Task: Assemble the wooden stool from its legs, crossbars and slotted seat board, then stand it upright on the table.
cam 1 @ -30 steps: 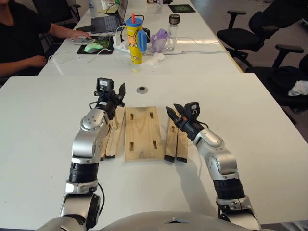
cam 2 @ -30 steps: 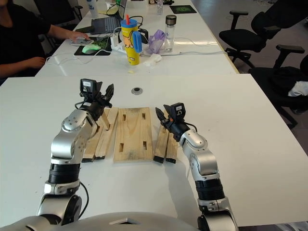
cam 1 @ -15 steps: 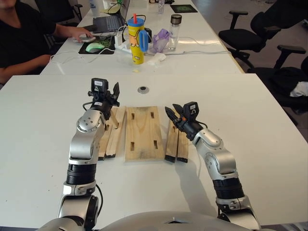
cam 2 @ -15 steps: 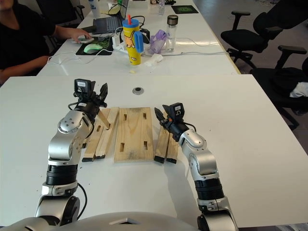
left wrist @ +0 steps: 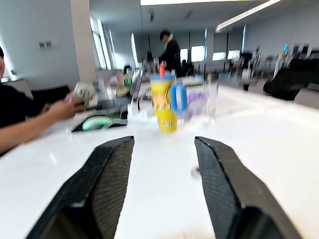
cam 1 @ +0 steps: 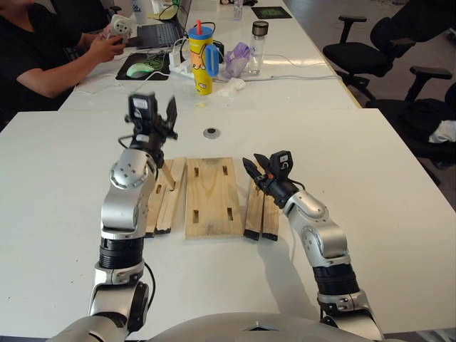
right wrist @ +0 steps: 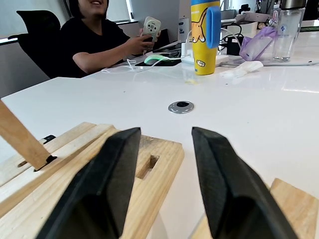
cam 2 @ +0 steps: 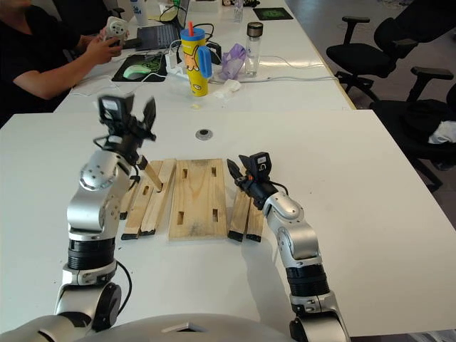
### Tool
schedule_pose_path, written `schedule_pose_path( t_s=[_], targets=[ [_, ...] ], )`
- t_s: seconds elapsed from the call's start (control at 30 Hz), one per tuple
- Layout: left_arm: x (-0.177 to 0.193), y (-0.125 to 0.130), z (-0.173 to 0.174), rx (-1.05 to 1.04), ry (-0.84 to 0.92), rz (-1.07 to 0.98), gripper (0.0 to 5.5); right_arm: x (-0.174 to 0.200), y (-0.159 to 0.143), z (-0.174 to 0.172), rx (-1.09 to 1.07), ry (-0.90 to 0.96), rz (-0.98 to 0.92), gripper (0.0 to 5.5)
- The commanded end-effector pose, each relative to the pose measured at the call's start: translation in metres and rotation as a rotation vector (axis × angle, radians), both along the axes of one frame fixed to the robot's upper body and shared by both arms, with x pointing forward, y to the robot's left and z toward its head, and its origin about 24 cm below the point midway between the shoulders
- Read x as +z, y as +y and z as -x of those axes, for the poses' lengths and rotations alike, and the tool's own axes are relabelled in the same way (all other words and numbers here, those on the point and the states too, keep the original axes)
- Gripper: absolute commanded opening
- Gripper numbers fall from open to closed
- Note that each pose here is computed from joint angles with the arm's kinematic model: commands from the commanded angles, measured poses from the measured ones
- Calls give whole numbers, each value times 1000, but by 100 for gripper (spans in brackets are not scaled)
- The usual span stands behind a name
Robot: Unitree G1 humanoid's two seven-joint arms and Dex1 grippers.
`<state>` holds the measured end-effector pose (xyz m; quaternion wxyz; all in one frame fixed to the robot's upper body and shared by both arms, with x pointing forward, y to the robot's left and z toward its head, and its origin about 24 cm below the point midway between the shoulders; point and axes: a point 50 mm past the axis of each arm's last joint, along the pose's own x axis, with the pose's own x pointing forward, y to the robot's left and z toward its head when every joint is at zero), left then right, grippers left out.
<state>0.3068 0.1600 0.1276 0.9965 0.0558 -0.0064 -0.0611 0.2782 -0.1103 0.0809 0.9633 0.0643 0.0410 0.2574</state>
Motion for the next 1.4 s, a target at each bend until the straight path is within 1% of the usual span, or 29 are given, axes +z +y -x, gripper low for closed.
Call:
schedule_pose_path(
  t_s=[0.03,0.17,0.27,0.37,0.43,0.57,0.7,0.8,1.0,1.3,1.4],
  targets=[
    [-52,11,7,46,261,9,226,3,2,-5,1,-17,-1,187],
    [-9,-3,-6,-14,44,61,226,6,1,-9,-3,-33,1,187],
    [26,-6,-3,-15,-157,70,226,5,-1,-9,-9,-31,3,187],
    [46,-2,4,10,-267,34,226,4,-2,-10,-13,-33,7,187],
    [52,0,9,30,-288,25,226,5,-2,-11,-8,-35,15,187],
    [54,-6,26,-11,-278,-27,226,4,-11,-12,-38,-32,17,187],
    [34,0,46,-34,-180,-43,226,1,-10,-8,-23,-22,24,187],
    [25,4,56,-13,-145,-34,226,0,-10,-6,-9,-15,27,187],
    [16,1,63,20,-113,-7,226,2,-9,-7,17,-14,35,187],
    [-11,10,64,111,24,25,226,2,-7,-7,44,-4,40,187],
    [-24,7,64,99,96,58,226,2,-6,-7,50,-3,41,187]
  ],
)
